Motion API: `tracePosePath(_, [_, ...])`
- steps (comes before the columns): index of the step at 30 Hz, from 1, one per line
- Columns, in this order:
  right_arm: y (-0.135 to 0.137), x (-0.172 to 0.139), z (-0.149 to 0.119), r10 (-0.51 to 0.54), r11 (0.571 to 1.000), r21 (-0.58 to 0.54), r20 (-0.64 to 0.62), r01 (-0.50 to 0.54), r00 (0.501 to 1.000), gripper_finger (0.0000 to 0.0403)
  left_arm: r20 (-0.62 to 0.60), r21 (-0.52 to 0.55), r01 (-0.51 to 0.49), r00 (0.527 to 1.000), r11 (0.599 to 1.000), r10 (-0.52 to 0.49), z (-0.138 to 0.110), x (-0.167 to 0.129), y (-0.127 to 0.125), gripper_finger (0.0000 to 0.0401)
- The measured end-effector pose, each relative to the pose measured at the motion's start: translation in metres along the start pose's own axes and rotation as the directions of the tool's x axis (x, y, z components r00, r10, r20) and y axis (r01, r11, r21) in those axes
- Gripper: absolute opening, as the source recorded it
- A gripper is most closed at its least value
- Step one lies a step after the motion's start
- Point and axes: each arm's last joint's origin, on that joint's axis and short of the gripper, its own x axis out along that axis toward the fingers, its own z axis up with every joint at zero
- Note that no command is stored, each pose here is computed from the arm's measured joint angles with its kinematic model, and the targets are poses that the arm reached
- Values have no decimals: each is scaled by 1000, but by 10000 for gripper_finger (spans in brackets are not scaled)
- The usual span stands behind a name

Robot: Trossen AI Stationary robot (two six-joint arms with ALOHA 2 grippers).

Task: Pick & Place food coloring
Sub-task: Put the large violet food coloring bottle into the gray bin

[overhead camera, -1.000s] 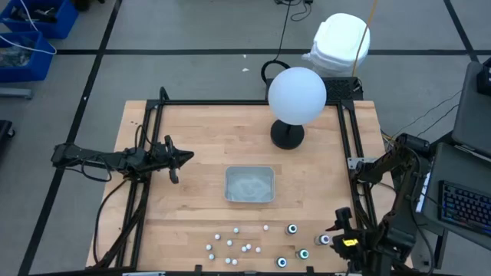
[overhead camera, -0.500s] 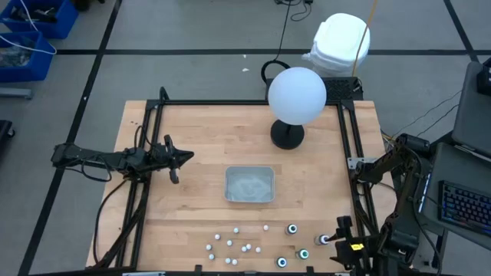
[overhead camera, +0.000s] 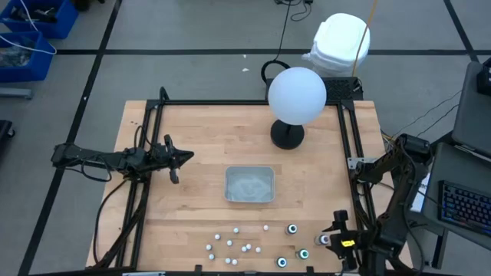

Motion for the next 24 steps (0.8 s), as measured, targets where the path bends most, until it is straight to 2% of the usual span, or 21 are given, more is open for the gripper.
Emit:
tracePosePath(6, [0,15,-7,45,998,32,-17,-45,999,229,-3,-6,0,1000,1000,0,0,0,0,33])
tracePosePath(15, [-6,26,-13,50,998,38,-76,-47,996,225,-3,-1,0,1000,1000,0,0,0,0,33])
tracePosePath(24, [-8,27,-12,49,998,41,-82,-46,995,177,-3,1,0,1000,1000,0,0,0,0,33])
